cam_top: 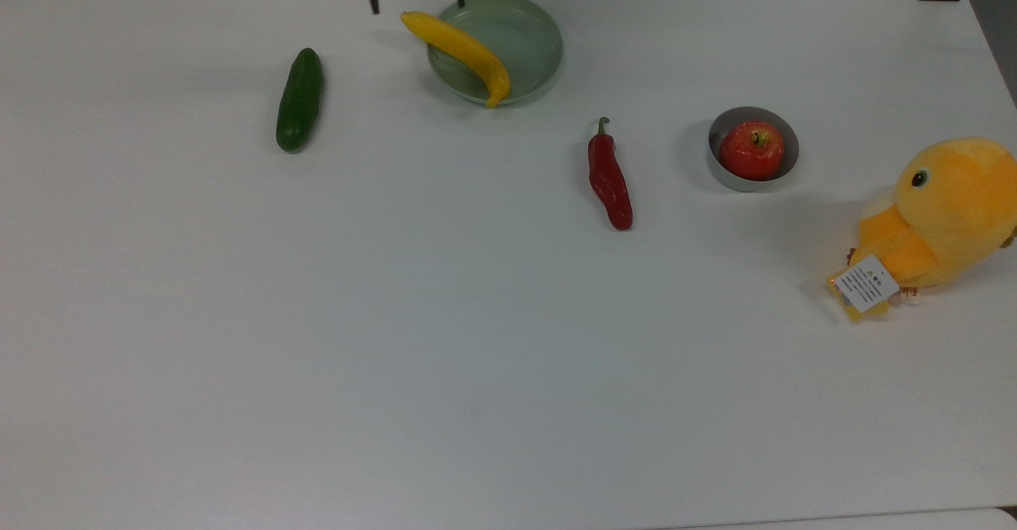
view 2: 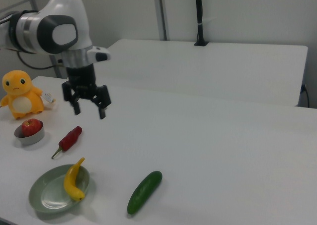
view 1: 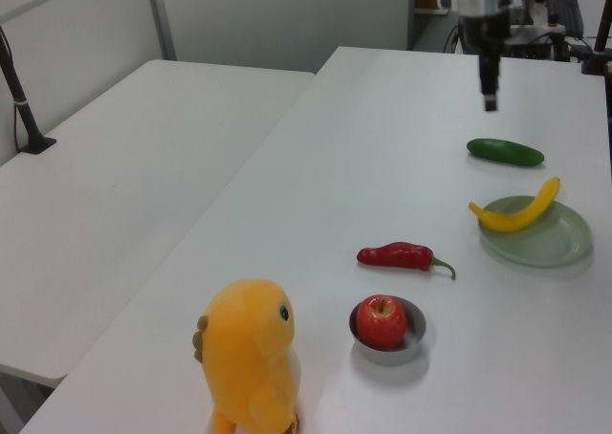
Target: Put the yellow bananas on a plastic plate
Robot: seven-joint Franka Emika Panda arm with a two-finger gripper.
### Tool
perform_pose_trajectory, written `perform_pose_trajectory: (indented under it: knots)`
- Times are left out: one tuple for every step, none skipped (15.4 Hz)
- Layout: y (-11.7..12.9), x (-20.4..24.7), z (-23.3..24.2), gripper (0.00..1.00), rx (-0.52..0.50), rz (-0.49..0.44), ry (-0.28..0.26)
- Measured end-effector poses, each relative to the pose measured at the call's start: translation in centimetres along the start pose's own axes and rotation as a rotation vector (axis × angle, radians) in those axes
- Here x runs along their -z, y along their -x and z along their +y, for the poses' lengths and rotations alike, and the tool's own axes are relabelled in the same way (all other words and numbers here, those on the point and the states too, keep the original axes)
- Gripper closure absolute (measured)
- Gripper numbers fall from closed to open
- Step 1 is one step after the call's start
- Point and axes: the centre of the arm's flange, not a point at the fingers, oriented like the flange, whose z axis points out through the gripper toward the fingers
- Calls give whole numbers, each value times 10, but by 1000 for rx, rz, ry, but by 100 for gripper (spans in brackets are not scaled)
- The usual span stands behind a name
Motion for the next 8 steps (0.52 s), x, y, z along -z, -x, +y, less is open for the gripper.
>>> perform_pose_trajectory:
  knots:
    - [-11,5,8,0,-48,45,1]
    - [-20,7,13,0,-96,88,1]
    - [-28,7,19,0,-143,122,0]
    - [-33,7,24,0,-182,144,-2]
    - [-36,7,29,0,-207,158,-3]
    - [-37,7,33,0,-225,166,-5]
    - [-37,9,36,0,-240,174,-6]
    - [-37,11,40,0,-254,184,-6]
